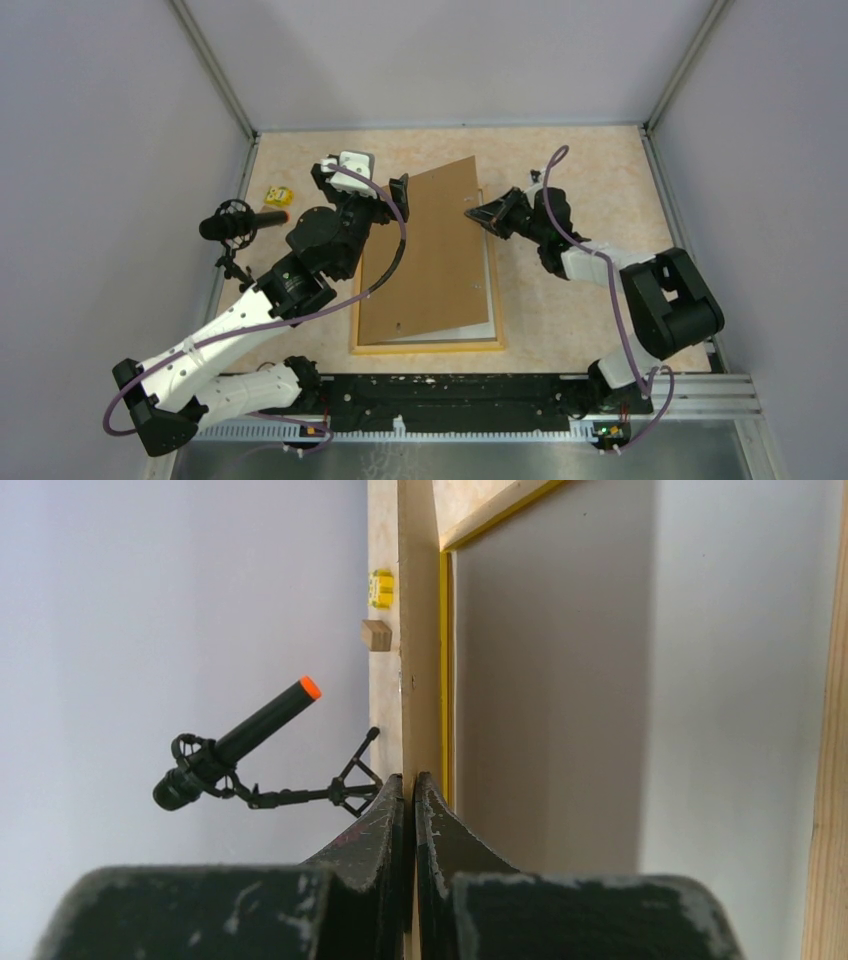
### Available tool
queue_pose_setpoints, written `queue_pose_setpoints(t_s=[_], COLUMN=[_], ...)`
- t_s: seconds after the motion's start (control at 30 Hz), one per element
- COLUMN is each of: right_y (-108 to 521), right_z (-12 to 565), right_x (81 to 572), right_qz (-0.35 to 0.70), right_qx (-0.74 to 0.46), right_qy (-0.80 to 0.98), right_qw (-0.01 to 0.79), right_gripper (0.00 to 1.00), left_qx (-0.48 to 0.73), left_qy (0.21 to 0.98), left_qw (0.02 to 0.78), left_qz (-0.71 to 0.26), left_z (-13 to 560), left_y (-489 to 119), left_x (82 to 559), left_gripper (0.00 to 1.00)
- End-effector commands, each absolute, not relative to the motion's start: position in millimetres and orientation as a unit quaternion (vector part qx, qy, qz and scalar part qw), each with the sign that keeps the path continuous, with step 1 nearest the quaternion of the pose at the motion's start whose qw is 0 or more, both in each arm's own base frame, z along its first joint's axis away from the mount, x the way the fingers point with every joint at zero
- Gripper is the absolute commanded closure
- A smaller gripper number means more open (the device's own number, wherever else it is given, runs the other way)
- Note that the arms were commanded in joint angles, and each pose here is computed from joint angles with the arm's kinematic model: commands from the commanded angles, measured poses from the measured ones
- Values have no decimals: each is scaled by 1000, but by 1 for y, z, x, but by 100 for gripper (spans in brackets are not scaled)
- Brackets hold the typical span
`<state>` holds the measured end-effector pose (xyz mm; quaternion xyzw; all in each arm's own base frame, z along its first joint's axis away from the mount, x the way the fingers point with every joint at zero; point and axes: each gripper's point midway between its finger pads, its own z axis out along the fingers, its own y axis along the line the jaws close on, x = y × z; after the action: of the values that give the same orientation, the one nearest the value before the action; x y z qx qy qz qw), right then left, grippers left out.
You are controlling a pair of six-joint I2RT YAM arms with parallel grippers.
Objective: Put the photo into the frame
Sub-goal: Place the photo frame item in the photo frame.
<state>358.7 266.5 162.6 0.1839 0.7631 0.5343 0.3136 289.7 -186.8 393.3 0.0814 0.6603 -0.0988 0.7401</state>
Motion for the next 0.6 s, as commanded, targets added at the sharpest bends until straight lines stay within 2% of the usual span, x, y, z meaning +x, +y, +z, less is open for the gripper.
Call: queue_pose_setpoints(t_s=[0.0,0.57], right_y=[279,283], right_z=[197,170], right_x=[367,365], right_qz=[578,568], right_qx=[167,182], right_qy=[723,743], right_qw=[339,303], right_gripper=[100,100], left_qx=[67,67], left_qy=[649,650], left_qw=[749,748], left_qz=[-115,-119], left_z=[401,401], left_y=[-187,-188], left_x=[290,290], left_gripper=[1,1])
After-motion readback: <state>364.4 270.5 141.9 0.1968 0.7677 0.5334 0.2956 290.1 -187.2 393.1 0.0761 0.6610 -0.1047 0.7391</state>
